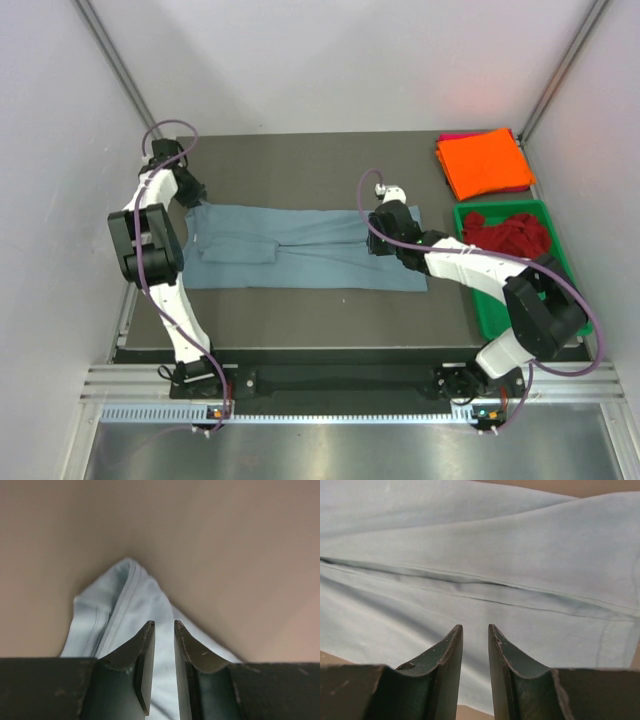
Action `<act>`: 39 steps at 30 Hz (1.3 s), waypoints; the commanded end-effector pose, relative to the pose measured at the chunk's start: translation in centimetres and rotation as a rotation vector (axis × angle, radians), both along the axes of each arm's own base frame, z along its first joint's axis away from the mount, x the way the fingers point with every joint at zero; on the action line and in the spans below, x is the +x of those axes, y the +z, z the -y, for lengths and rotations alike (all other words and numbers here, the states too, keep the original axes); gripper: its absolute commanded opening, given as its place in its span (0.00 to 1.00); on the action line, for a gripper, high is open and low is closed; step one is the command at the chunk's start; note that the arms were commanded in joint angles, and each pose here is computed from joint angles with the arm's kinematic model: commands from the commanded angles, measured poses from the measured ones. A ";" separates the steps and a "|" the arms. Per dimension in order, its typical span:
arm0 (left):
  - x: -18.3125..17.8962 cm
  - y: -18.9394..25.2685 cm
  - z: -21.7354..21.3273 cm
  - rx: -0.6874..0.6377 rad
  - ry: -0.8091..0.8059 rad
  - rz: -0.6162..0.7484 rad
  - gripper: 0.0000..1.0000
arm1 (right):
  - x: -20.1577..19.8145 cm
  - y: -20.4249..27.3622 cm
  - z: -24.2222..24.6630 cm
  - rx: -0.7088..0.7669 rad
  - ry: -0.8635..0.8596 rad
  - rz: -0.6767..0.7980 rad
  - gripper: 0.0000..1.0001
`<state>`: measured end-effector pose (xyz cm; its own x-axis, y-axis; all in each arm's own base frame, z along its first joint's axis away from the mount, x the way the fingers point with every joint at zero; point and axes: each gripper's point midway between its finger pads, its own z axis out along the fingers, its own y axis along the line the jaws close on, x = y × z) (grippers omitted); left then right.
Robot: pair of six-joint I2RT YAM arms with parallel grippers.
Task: Fold and stack the t-shirts
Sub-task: Fold the tshirt
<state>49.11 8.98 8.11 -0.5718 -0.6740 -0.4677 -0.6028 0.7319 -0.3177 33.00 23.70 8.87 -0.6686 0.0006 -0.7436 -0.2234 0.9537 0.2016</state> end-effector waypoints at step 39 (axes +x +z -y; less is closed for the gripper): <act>-3.9 1.3 -3.7 0.102 0.113 0.027 0.40 | -1.4 3.6 2.4 0.065 -0.028 0.072 0.29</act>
